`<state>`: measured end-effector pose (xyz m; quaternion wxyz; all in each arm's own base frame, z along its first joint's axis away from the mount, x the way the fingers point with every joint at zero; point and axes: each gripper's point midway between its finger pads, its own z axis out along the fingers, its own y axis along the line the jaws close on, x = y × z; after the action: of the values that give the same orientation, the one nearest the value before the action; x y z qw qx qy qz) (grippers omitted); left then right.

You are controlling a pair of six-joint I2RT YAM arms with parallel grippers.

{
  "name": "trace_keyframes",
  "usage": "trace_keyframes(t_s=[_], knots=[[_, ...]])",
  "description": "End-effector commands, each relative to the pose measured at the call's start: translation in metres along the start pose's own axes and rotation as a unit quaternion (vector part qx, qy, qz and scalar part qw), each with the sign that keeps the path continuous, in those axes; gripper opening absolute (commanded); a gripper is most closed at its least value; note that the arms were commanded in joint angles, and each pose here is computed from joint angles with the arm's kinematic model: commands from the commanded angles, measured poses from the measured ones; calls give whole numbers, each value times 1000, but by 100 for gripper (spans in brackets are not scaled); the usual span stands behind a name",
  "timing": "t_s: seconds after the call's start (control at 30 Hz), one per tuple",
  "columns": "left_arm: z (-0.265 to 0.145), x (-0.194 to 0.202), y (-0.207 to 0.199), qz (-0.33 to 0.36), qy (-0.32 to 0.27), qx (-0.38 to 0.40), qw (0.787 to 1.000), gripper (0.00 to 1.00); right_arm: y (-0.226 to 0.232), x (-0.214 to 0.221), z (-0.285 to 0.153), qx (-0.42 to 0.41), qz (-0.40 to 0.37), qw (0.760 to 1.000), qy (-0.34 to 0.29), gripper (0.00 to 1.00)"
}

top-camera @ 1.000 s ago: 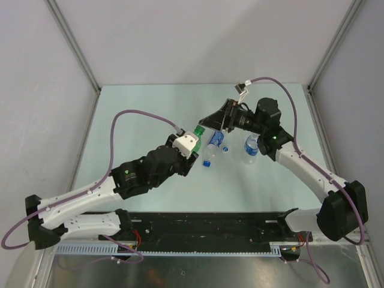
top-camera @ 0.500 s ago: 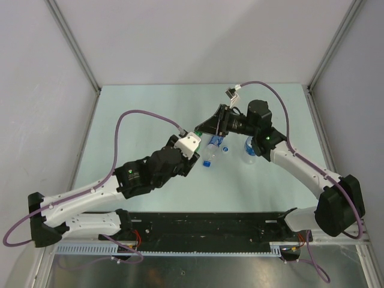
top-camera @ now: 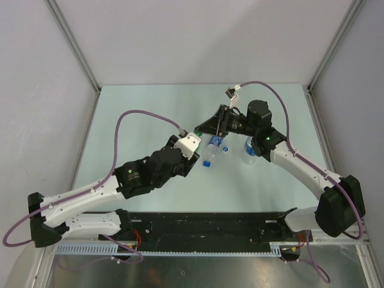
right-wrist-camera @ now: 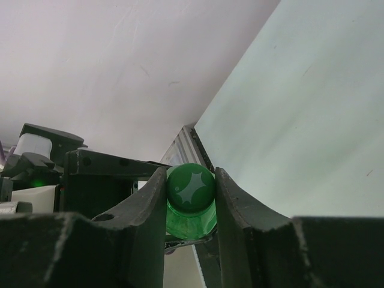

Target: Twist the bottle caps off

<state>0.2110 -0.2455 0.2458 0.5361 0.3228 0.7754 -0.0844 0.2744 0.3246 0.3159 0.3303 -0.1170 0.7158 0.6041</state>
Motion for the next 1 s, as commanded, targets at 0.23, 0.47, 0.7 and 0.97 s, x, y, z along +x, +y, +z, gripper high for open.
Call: trace_keyframes(t_s=[0.23,0.47,0.7,0.97], knots=[[-26,-39,-24,-73,-95,126,985,0,62,-18,-19,-90,-126,987,-29,0],[-47,-57,-41,-98,-145,236,956,0,92,-10,-35,-147,-198,969,-14,0],[-82,-75,-77,-82,-188,386,899,0,106,-5,-46,-171,-244,954,-12,0],[-122,-89,-104,-54,-222,518,824,0,149,6,-73,-254,-315,914,-10,0]])
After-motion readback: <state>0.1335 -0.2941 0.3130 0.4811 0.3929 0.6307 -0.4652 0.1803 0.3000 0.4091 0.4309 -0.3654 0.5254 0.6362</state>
